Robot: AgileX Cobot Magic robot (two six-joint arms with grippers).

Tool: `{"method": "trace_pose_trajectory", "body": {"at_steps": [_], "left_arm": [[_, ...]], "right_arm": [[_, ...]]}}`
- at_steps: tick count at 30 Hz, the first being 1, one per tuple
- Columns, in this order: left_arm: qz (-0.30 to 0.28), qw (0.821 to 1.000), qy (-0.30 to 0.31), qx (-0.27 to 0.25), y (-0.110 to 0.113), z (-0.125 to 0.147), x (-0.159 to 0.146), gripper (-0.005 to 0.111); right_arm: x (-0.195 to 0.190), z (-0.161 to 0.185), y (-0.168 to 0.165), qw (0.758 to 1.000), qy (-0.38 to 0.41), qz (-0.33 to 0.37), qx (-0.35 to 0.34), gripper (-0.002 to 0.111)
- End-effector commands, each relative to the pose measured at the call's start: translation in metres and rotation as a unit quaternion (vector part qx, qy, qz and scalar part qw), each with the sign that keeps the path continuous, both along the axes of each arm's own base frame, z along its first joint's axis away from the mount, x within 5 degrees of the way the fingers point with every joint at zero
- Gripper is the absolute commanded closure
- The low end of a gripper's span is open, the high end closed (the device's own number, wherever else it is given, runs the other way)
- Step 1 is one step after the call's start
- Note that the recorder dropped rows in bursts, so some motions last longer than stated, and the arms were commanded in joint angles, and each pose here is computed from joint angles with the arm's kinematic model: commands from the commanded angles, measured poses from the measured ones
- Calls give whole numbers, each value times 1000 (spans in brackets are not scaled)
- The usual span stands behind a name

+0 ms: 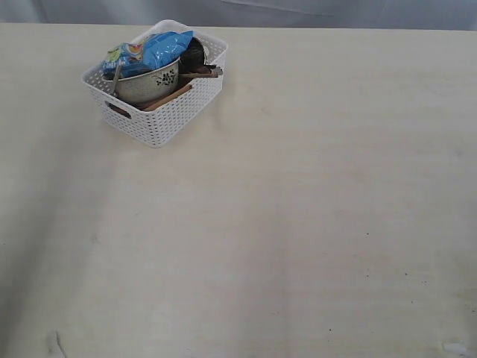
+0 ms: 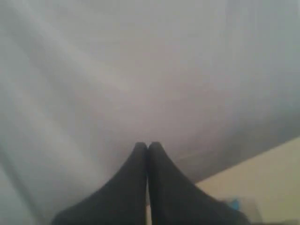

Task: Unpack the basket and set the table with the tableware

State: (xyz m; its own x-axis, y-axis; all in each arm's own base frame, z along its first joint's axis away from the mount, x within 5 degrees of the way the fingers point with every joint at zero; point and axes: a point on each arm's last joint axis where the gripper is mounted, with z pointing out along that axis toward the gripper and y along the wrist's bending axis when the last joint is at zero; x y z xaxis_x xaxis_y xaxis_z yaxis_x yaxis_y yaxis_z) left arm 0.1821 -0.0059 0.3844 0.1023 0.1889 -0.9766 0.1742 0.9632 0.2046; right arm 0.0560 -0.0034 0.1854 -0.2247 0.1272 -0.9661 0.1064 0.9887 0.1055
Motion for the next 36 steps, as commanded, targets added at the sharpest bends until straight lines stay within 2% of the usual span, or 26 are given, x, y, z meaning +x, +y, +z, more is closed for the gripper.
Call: {"method": "trace_pose_trajectory", "body": {"at_steps": [1,2,3,4,5,6,7,8,9,11,12,13,15,16,19,22,29,36], "left_arm": [[66,980,34,186,14,0,18,107],[89,975,34,201,19,0,21,107],[163,959,45,228,34,-1,26,107],[197,946,52,250,41,-2,28,107],[262,913,79,304,55,-7,33,107],[291,893,95,330,61,-11,36,107],[327,858,134,372,71,-19,42,107],[336,842,159,391,75,-25,44,107],[330,817,205,425,79,-37,50,107],[279,818,268,427,71,-55,65,107],[220,812,310,442,57,-68,76,107],[192,814,326,441,49,-73,81,107],[151,848,337,381,30,-79,94,107],[132,875,333,327,23,-81,99,107],[108,911,304,258,13,-80,103,107],[93,926,282,231,8,-83,101,107],[62,937,268,216,2,-107,91,107],[59,965,199,162,-2,-85,80,107]], "right_arm": [[0,0,0,1000,-4,1,-1,108],[0,0,0,1000,-4,1,-1,108],[0,0,0,1000,-4,1,-1,108],[0,0,0,1000,-4,1,-1,108],[0,0,0,1000,-4,1,-1,108],[0,0,0,1000,-4,1,-1,108],[0,0,0,1000,-4,1,-1,108],[0,0,0,1000,-4,1,-1,108],[0,0,0,1000,-4,1,-1,108],[0,0,0,1000,-4,1,-1,108],[0,0,0,1000,-4,1,-1,108],[0,0,0,1000,-4,1,-1,108],[0,0,0,1000,-4,1,-1,108],[0,0,0,1000,-4,1,-1,108],[0,0,0,1000,-4,1,-1,108],[0,0,0,1000,-4,1,-1,108],[0,0,0,1000,-4,1,-1,108],[0,0,0,1000,-3,1,-2,108]]}}
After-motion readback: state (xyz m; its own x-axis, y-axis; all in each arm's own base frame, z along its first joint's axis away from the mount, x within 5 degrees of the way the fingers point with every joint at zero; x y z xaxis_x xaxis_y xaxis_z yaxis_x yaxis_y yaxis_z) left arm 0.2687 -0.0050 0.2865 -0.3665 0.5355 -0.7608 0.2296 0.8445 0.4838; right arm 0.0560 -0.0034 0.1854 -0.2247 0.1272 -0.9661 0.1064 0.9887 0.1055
